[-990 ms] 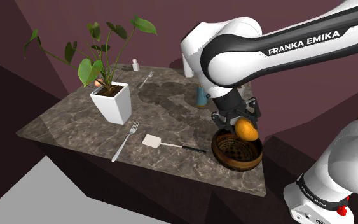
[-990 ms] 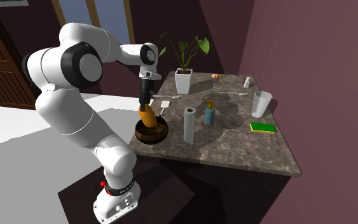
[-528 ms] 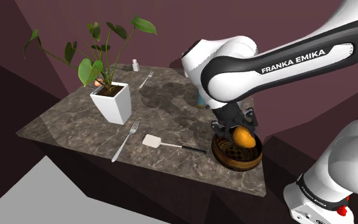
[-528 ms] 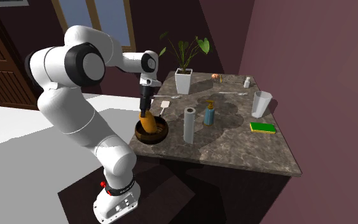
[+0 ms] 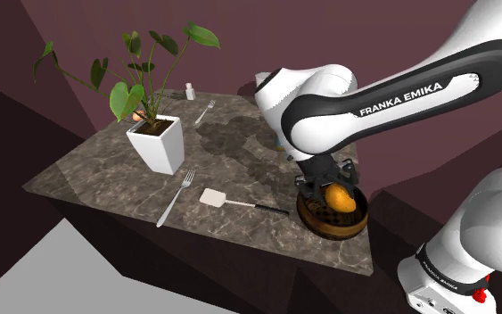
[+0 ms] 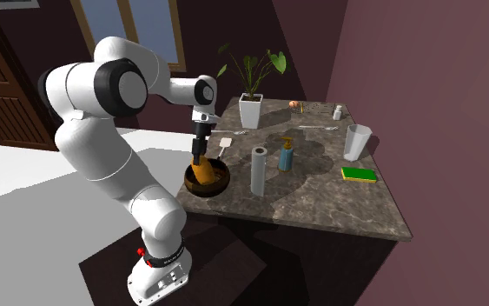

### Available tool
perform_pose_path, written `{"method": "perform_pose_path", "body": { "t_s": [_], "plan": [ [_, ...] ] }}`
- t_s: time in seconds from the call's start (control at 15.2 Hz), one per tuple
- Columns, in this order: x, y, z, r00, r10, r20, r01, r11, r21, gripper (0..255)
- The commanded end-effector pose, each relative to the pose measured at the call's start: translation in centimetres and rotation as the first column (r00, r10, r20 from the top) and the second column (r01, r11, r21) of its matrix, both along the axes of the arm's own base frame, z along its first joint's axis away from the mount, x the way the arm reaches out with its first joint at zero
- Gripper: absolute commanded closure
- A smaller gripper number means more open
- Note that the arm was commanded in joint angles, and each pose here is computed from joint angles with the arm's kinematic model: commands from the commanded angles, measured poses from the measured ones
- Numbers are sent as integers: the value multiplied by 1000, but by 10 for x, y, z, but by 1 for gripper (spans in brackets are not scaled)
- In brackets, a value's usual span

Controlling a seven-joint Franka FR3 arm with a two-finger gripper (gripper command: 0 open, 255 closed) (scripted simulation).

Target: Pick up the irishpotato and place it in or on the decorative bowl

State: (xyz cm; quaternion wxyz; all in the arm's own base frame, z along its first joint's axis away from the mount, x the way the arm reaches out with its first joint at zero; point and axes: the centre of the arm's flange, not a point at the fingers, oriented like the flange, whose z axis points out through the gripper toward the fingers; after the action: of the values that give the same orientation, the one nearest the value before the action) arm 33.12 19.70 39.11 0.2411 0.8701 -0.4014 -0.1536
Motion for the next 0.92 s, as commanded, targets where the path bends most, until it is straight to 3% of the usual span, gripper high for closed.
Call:
{"method": "perform_pose_path", "body": {
  "t_s": [0.0,0.13,0.2,0.53,0.86],
  "plan": [
    [0,0,0,1000,0,0,0,1000,0,255],
    [0,0,0,1000,0,0,0,1000,0,255],
    [0,0,0,1000,0,0,0,1000,0,0],
    [0,0,0,1000,0,0,0,1000,0,0],
    [23,15,42,1000,0,0,0,1000,0,0]
  ]
}}
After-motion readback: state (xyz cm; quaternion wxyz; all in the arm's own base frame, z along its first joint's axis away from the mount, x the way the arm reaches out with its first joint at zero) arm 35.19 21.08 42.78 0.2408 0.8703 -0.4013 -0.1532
